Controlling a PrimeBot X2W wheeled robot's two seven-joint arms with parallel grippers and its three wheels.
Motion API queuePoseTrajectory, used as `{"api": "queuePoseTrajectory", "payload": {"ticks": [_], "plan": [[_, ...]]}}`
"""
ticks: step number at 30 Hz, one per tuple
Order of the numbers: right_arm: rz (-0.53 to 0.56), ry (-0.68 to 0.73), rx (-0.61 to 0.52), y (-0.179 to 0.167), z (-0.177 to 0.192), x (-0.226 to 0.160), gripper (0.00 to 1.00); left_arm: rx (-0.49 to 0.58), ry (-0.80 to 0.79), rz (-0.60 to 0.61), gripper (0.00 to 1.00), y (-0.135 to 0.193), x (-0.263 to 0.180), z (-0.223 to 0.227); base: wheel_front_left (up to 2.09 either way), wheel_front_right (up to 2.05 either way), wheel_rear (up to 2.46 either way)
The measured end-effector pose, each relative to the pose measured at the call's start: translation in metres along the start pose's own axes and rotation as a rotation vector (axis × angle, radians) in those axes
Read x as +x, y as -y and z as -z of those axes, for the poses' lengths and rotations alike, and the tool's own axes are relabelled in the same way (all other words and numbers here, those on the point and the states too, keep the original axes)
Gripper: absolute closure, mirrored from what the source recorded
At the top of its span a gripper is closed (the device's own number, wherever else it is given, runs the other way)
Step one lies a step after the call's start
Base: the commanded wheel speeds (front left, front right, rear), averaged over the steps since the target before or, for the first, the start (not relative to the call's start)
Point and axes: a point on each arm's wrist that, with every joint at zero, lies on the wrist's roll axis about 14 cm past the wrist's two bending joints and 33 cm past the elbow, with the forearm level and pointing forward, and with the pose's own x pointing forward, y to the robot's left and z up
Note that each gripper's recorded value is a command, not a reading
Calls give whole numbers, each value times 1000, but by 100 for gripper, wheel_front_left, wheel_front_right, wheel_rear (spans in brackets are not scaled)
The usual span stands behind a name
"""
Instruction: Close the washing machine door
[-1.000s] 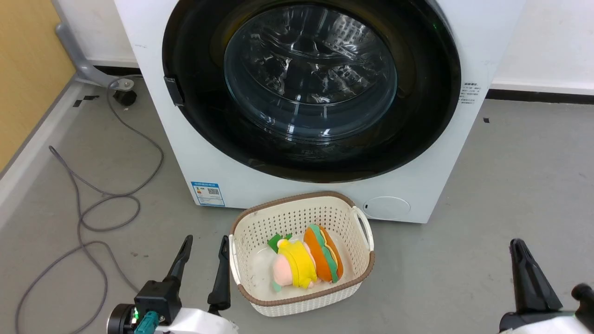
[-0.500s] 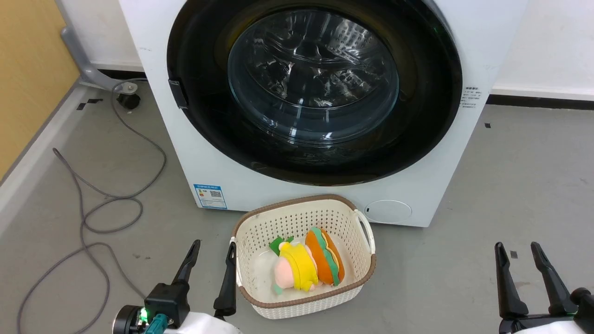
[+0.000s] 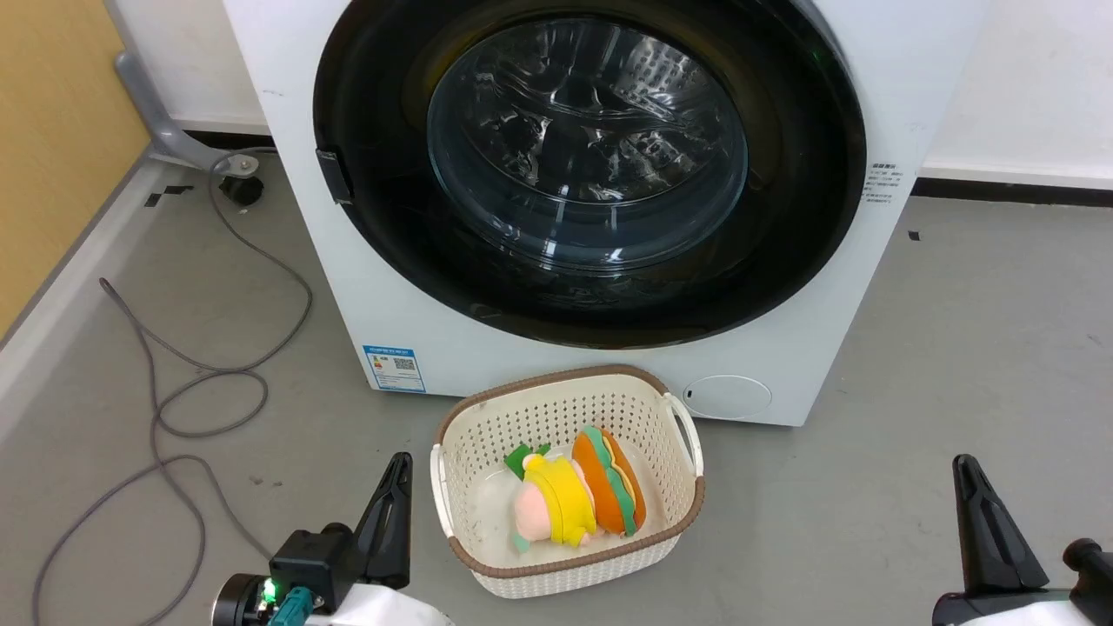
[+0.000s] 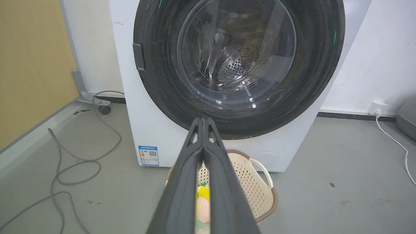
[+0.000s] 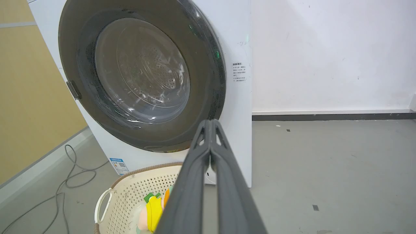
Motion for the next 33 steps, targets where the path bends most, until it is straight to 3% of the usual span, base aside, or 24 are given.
{"api": "queuePoseTrajectory", "payload": {"ticks": [33], "plan": [[-10,-53,-45,-6,5,-1,100,37,-21,0,100,-2,6,-5,0,0,0]]}}
